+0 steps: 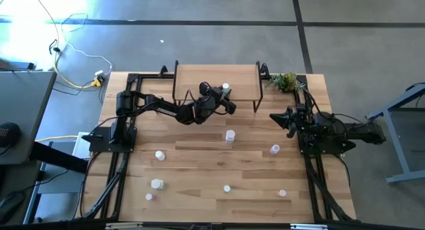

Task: Pick and place medicine bottles onto shelf by color
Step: Put the top blue pill bottle on the shelf, then put the top pill bottle on the shelf

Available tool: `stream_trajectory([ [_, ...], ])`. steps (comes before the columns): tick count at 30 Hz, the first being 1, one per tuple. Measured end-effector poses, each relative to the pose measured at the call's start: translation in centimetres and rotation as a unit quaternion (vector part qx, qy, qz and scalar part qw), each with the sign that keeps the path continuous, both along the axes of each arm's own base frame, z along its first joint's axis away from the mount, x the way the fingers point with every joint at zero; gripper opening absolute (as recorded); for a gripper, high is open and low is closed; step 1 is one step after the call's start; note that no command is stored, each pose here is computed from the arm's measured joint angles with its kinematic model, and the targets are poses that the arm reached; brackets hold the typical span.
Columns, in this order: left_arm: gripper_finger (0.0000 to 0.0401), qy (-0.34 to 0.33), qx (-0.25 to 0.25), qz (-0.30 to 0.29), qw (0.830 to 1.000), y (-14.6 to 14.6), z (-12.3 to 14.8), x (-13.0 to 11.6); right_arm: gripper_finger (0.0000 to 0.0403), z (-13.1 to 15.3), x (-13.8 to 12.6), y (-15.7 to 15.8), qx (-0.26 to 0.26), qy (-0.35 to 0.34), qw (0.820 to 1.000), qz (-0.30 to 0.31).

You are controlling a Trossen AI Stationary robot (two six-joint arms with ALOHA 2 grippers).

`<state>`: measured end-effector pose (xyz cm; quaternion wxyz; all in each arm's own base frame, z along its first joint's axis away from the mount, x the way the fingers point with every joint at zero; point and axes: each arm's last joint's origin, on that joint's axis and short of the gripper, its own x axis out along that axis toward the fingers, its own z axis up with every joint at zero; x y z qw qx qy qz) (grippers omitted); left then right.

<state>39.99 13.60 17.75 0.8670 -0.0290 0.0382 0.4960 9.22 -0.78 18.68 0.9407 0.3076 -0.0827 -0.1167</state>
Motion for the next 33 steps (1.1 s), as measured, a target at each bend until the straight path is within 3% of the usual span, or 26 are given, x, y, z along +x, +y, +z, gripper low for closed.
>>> stream_trajectory([
  [14, 0.0239, 0.000, 0.000, -0.001, 1.000, 0.0, 0.0, 0.0, 0.0000, 0.0, 0.0, 0.0, 0.000, 0.000, 1.000, 0.000],
  [33, 0.0243, -0.025, 0.007, -0.002, 1.000, -0.2, 2.1, -0.3, 0.0000, 0.0, 0.0, 0.0, 0.000, 0.000, 1.000, 0.000],
])
